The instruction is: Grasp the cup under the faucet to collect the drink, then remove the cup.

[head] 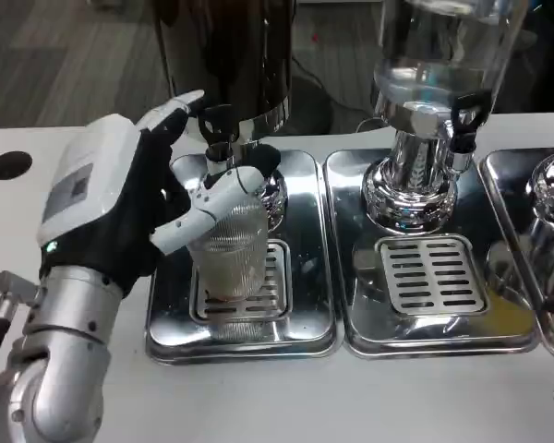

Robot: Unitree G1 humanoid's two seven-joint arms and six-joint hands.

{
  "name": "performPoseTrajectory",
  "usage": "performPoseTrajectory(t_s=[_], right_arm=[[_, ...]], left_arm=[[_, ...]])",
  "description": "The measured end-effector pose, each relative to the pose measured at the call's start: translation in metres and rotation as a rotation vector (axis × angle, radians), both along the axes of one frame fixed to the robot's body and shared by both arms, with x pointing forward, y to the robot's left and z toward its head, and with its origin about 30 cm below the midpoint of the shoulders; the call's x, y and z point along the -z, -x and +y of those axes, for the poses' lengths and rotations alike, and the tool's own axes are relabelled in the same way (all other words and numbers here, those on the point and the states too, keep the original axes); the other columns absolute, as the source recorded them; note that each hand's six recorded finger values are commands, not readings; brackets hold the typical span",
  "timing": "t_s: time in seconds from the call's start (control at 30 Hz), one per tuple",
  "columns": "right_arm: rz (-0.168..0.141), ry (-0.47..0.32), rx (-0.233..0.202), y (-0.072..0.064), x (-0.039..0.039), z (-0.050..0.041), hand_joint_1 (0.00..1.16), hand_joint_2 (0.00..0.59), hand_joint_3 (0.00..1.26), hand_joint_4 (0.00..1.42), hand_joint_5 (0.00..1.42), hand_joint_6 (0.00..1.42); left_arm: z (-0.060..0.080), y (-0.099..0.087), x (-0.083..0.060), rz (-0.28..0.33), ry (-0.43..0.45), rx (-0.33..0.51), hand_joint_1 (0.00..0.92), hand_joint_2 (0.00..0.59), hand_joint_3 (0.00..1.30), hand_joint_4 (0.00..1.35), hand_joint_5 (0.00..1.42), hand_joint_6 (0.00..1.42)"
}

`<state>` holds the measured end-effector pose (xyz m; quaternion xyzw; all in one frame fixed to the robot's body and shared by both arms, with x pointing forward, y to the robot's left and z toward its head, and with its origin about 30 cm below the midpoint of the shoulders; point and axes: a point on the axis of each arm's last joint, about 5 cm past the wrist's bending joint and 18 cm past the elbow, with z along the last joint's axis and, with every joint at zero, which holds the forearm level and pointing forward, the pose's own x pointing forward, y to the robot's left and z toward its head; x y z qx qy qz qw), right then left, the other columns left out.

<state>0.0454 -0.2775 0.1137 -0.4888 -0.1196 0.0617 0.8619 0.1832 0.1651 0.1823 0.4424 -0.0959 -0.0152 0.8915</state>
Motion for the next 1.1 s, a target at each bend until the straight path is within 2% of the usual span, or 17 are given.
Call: performPoseTrajectory(t_s=[0.17,0.23,0.27,1.1], right_arm=[[-0.025,0.016,0.001,-0.008,-0.0072,-0.0067,0.27,0.380,0.21,0.00,0.00,0.00],[-0.056,0.021,0.008,-0.014,-0.0122,-0.0106,0.27,0.380,0.22,0.00,0.00,0.00],[-0.060,0.022,0.007,-0.015,-0.0128,-0.0110,0.27,0.380,0.22,0.00,0.00,0.00],[-0.059,0.013,-0.004,-0.018,-0.0151,-0.0108,0.27,0.380,0.21,0.00,0.00,0.00]], left_arm=[[-0.001,0.001,0.001,0.008,0.009,0.011,0.003,0.078,0.27,0.19,0.93,1.00],[0.000,0.001,0.001,0.010,0.005,0.017,0.003,0.078,0.27,0.19,0.93,1.00],[0.000,0.002,0.001,0.009,0.003,0.018,0.003,0.078,0.27,0.19,0.93,1.00],[0.000,0.009,0.003,0.021,0.005,0.049,0.003,0.078,0.28,0.20,0.93,0.96]])
